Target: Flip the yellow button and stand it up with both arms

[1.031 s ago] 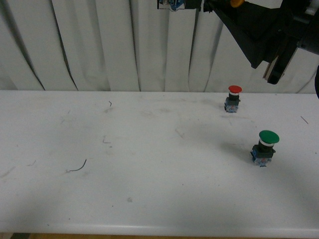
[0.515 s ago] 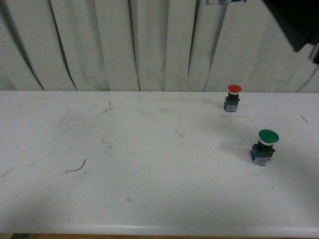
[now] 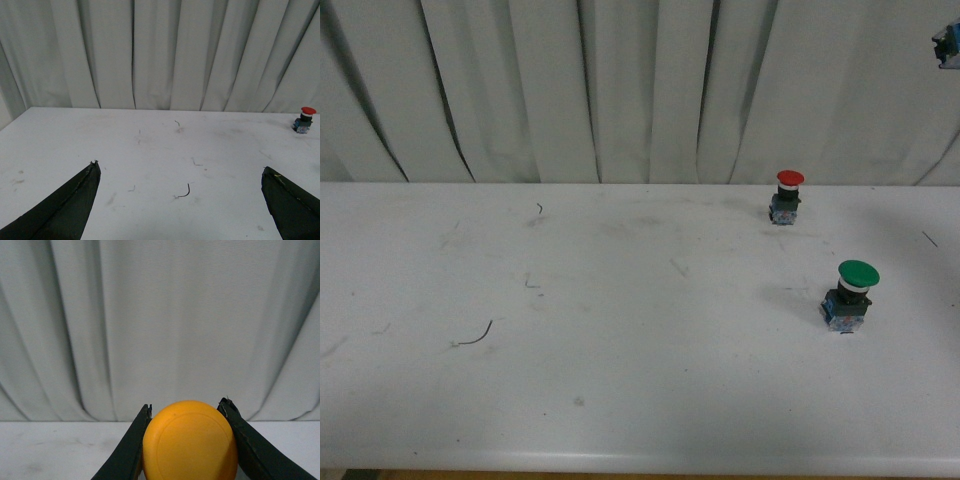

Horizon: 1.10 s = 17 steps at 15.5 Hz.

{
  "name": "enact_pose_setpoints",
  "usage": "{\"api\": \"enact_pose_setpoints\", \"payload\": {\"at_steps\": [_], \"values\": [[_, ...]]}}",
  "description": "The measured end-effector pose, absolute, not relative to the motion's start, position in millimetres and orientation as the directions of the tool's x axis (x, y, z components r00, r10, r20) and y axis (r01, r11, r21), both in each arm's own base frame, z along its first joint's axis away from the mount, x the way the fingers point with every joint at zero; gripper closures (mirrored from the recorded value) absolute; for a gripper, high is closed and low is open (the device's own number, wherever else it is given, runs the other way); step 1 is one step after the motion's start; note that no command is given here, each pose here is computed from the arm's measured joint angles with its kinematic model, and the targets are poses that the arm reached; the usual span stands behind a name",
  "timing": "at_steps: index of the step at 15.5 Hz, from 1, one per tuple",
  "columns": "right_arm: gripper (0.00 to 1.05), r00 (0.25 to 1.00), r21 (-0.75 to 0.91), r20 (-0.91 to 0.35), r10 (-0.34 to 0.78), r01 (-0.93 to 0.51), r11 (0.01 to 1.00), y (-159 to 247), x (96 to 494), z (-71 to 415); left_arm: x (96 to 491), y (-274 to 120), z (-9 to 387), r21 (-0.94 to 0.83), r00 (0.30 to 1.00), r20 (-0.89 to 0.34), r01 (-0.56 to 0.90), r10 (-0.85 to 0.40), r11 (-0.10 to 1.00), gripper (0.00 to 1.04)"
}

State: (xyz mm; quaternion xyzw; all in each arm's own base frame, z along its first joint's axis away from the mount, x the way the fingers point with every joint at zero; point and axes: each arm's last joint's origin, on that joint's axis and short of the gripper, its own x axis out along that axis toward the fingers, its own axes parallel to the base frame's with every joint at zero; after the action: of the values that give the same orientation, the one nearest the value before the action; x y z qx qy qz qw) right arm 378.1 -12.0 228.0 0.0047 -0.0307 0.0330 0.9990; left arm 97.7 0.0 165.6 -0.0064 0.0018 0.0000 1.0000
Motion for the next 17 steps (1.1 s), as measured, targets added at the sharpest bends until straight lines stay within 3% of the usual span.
{"api": "enact_pose_setpoints", "payload": {"at_steps": [2, 7, 12, 17], "values": [[0.69, 1.000, -0.066, -0.013, -0.022, 0.021, 0.998, -20.4, 397.8, 223.4, 97.7, 0.0, 165.6, -0.013, 1.000, -0.003, 0.000, 0.000, 1.000, 0.07], [0.69, 0.935, -0.034, -0.326, -0.143, 0.140, 0.990, -13.1, 455.9, 183.4, 97.7, 0.0, 165.6, -0.013, 1.000, -0.003, 0.000, 0.000, 1.000, 0.07], [0.69, 0.862, -0.013, -0.503, -0.056, 0.057, 0.998, 53.4, 488.7, 147.6, 97.7, 0.0, 165.6, -0.013, 1.000, -0.003, 0.000, 0.000, 1.000, 0.07], [0.69, 0.825, -0.004, -0.562, -0.061, 0.071, 0.997, 60.9, 503.5, 125.4, 97.7, 0.0, 165.6, -0.013, 1.000, -0.003, 0.000, 0.000, 1.000, 0.07]]}}
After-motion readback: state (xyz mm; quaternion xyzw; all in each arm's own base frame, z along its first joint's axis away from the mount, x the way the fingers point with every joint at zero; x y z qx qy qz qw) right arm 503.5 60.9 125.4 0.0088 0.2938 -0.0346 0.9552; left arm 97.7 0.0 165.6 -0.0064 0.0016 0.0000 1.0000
